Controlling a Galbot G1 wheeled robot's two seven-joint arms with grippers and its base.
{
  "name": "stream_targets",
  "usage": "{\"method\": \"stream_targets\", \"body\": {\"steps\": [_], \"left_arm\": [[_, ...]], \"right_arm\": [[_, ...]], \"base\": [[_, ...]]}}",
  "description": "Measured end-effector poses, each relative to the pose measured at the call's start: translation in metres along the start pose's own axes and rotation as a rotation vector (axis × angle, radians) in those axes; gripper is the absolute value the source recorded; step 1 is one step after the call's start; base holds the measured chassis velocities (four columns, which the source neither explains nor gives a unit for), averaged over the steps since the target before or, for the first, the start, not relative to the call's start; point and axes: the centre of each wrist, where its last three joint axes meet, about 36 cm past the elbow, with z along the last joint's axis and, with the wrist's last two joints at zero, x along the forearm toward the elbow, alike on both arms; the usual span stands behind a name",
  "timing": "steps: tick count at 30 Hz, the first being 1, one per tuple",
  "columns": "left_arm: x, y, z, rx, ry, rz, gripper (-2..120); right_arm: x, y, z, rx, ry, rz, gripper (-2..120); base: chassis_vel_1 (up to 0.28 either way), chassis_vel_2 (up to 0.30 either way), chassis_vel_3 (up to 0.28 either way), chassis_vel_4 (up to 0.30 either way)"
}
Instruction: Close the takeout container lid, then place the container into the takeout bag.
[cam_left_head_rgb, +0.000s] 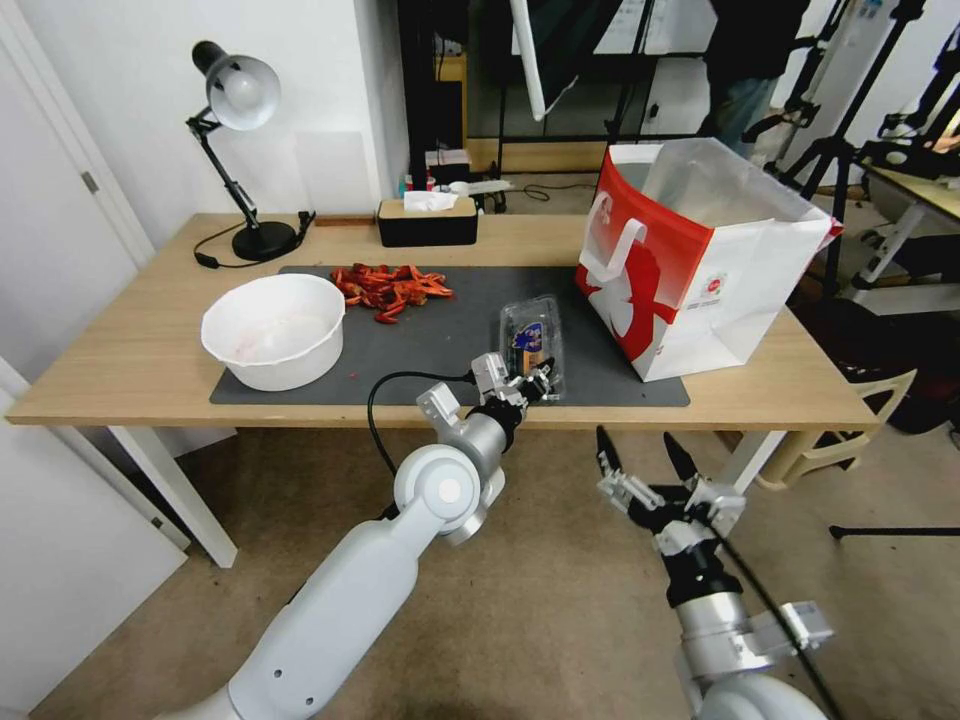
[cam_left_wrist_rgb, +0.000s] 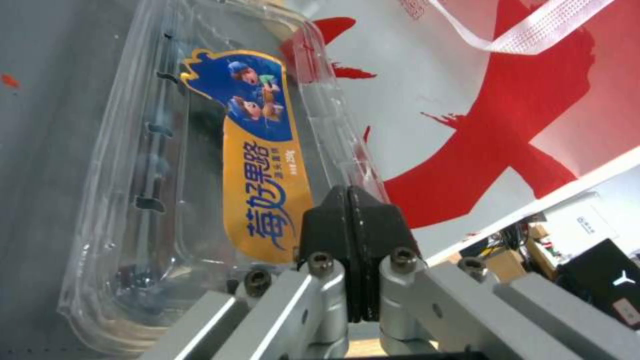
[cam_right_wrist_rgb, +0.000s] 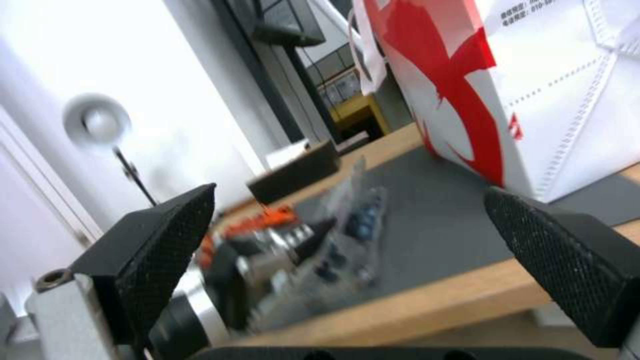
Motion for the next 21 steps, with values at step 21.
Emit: {"method": "stream_targets", "body": {"steps": [21], "left_arm": [[-0.001, 0.003, 0.008, -0.029, 0.013, -0.007, 0]], "right_arm": [[-0.067, -0.019, -0.027, -0.326, 0.062, 0.019, 100]], "base": [[0.000, 0.000, 0.000, 0.000]]}}
